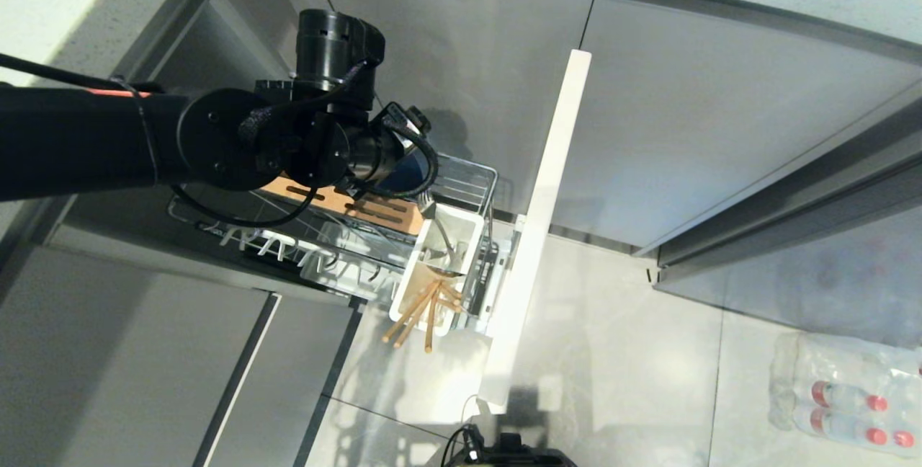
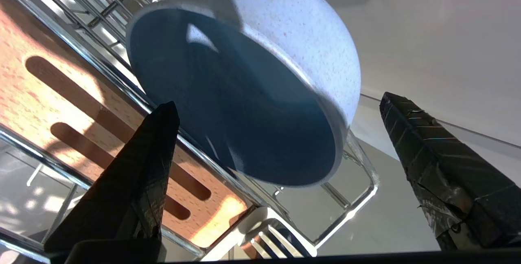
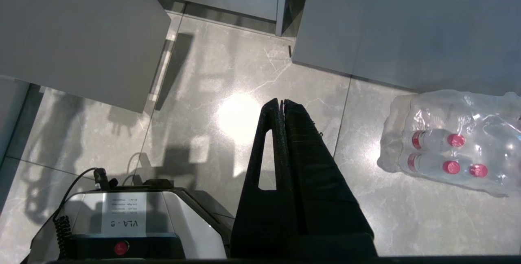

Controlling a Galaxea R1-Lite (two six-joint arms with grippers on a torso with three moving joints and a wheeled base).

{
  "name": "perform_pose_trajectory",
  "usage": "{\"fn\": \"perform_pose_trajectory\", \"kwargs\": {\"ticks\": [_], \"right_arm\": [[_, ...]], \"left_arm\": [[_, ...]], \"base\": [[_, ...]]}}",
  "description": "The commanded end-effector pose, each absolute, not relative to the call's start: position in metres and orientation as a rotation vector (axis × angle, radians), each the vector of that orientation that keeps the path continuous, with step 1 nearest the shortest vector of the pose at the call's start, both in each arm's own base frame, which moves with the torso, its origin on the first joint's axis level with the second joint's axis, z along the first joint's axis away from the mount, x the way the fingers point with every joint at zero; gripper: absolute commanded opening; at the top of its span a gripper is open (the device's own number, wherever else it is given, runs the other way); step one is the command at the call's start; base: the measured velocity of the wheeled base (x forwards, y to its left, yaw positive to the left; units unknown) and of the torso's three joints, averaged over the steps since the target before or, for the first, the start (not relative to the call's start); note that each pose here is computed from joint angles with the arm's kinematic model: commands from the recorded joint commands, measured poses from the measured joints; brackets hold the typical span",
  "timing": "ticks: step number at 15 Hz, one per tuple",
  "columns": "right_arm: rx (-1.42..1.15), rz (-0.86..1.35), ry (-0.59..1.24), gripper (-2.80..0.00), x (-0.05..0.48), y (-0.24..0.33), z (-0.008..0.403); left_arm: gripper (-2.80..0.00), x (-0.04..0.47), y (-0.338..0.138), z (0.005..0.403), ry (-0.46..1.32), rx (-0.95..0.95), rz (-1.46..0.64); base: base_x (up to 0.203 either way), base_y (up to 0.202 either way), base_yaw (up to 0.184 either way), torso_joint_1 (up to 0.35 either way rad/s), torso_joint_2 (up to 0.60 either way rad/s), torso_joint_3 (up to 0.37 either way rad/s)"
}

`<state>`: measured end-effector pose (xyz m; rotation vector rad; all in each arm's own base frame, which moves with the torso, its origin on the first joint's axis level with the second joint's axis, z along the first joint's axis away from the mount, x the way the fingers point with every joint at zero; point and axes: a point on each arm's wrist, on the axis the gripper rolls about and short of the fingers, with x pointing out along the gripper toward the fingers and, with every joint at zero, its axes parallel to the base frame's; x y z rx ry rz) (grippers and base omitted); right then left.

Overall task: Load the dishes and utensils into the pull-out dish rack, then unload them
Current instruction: Take the bowl out of the cupboard

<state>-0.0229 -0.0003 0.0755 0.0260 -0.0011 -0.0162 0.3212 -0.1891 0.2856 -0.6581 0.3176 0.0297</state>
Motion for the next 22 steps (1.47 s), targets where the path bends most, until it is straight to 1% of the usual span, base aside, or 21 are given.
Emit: {"fn": "perform_pose_trajectory", "kwargs": {"ticks": [1, 6, 7, 17, 22], "right_arm": [[0.026, -0.015, 0.0, -2.8, -0.023, 0.0, 0.075], [0.027, -0.016, 0.0, -2.8, -0.023, 0.0, 0.075], [0.026, -0.017, 0.0, -2.8, -0.023, 0.0, 0.075], [0.028, -0.015, 0.0, -2.8, -0.023, 0.0, 0.075], [0.027, -0.016, 0.0, -2.8, -0.023, 0.0, 0.075]], "left_arm": [[0.0, 0.322, -0.189, 0.284, 0.321, -0.658, 0.036], [0.0, 0.323, -0.188, 0.282, 0.35, -0.658, 0.001], [-2.8, 0.323, -0.188, 0.282, 0.35, -0.658, 0.001], [-2.8, 0.31, -0.187, 0.292, 0.338, -0.665, -0.024], [-2.8, 0.273, -0.182, 0.323, 0.286, -0.701, -0.098]], "base": [[0.0, 0.0, 0.0, 0.0, 0.0, 0.0], [0.0, 0.0, 0.0, 0.0, 0.0, 0.0], [0.0, 0.0, 0.0, 0.0, 0.0, 0.0], [0.0, 0.0, 0.0, 0.0, 0.0, 0.0], [0.0, 0.0, 0.0, 0.0, 0.0, 0.0]]}}
